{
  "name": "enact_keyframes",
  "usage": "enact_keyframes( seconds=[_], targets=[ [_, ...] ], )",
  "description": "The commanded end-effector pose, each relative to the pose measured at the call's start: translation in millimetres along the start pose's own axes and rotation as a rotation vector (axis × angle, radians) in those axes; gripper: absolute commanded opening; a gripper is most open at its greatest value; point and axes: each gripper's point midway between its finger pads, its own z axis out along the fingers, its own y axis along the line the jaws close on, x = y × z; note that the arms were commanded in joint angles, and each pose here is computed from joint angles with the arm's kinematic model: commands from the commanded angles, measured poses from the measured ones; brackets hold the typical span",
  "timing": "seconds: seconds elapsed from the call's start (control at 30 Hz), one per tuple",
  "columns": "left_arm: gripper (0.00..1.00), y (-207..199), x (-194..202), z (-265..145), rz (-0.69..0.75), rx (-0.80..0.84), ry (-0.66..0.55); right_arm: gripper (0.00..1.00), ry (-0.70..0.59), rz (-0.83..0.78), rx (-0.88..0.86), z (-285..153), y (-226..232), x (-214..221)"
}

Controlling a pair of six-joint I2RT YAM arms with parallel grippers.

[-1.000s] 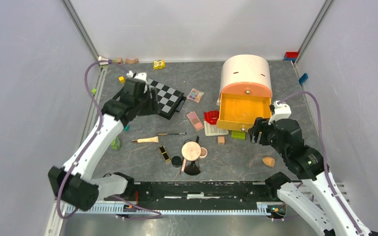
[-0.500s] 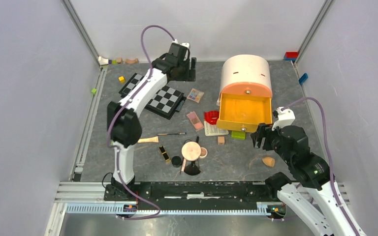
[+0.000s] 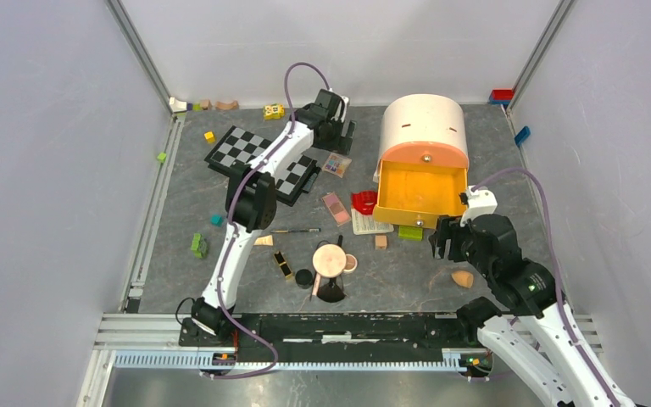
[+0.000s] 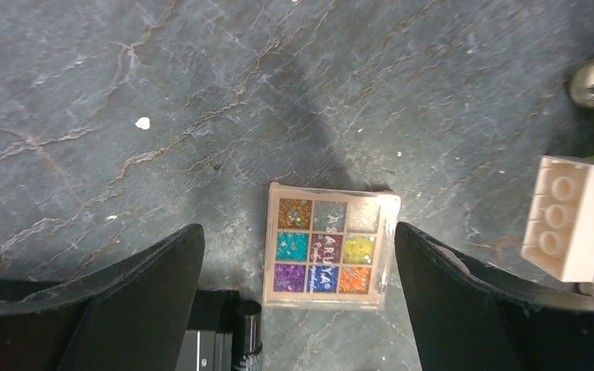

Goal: Organize the makeup
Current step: Pick up the makeup from the center of the board.

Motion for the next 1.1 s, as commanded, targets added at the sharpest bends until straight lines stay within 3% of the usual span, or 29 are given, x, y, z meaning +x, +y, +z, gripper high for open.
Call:
enact_keyframes(
  seconds=[0.0, 0.53, 1.07],
  targets=[
    [1.00, 3, -17, 3, 0.100, 0.004, -0.053, 0.76, -0.009, -0.012, 0.008, 7, -1, -1],
    [1.00, -19, 29, 34, 0.207, -0.012, 0.053, 0.77, -0.010, -0.005, 0.003, 7, 0, 1],
    [1.00, 0, 67, 38, 0.185, -0.072, 0.189, 0.78, -0.017, -0.002, -0.013, 6, 3, -2]
  ],
)
